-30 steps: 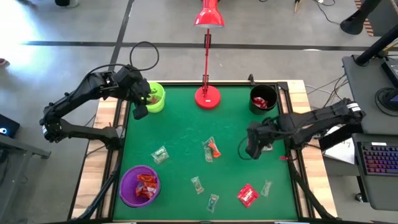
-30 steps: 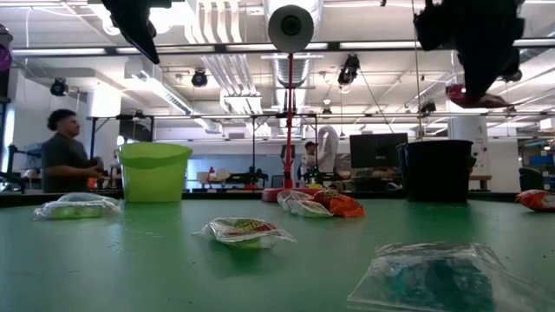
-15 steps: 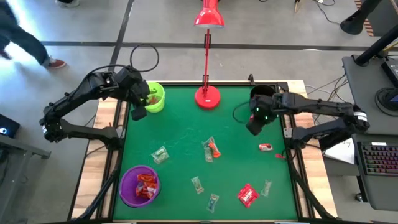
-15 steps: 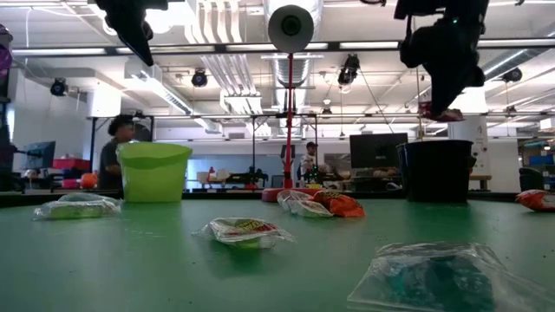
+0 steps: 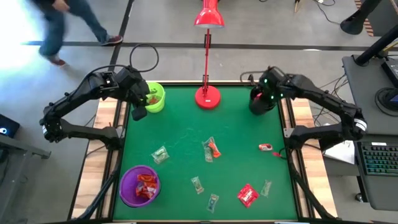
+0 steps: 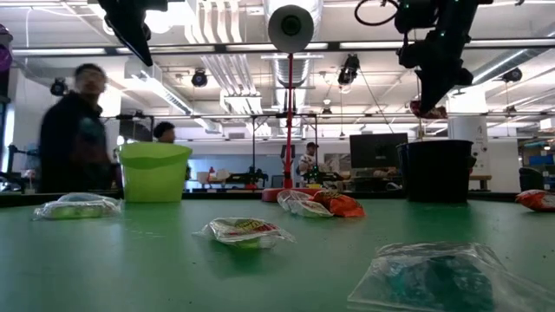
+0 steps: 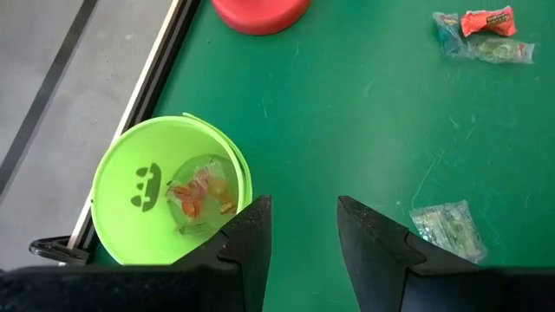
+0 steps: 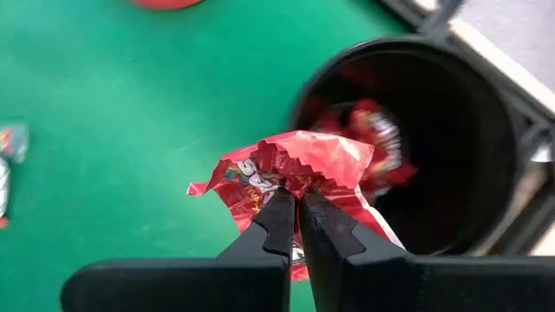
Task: Sort candy
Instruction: Put the red candy into the black bucket
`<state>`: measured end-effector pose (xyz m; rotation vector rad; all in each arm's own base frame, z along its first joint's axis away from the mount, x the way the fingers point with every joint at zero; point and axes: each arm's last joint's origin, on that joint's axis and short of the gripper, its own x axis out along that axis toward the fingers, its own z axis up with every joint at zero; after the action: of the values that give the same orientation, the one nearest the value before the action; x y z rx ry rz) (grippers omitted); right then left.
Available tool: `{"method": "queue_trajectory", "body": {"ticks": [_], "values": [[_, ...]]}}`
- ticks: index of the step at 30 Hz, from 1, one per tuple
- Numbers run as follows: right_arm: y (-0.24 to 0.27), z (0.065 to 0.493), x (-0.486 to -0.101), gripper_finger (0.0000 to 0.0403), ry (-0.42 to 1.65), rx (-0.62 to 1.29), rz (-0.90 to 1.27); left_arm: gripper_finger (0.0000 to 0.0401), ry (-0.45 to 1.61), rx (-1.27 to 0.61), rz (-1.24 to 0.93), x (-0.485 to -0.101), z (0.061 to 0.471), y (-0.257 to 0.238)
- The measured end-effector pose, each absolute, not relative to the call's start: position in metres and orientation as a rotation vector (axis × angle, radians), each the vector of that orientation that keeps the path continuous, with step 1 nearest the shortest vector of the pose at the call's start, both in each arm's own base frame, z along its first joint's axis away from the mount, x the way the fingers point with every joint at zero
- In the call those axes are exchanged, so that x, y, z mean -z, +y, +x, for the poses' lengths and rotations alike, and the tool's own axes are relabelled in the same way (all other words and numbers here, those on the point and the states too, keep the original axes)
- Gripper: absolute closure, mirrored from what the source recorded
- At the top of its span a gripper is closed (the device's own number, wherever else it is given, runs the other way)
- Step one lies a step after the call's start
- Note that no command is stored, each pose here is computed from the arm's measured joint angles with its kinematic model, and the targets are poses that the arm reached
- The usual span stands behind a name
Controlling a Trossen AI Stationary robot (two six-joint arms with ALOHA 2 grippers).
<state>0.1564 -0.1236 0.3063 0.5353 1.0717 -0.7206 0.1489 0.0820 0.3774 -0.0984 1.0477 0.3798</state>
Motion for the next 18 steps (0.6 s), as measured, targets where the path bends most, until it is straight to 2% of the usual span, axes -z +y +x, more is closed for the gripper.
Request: {"method": "queue_trajectory", "body": {"ticks": [7, 18], "values": [[-0.158, 0.142, -0.309, 0.0394, 1.088, 0.795, 0.526, 0.0285, 1.038, -0.392, -0.098, -0.378, 0.150, 0.083], [-0.187, 0.140, -0.292, 0.0394, 1.176, 0.807, 0.568, 0.0285, 1.043, -0.626, -0.062, -0.380, 0.148, 0.089]]}}
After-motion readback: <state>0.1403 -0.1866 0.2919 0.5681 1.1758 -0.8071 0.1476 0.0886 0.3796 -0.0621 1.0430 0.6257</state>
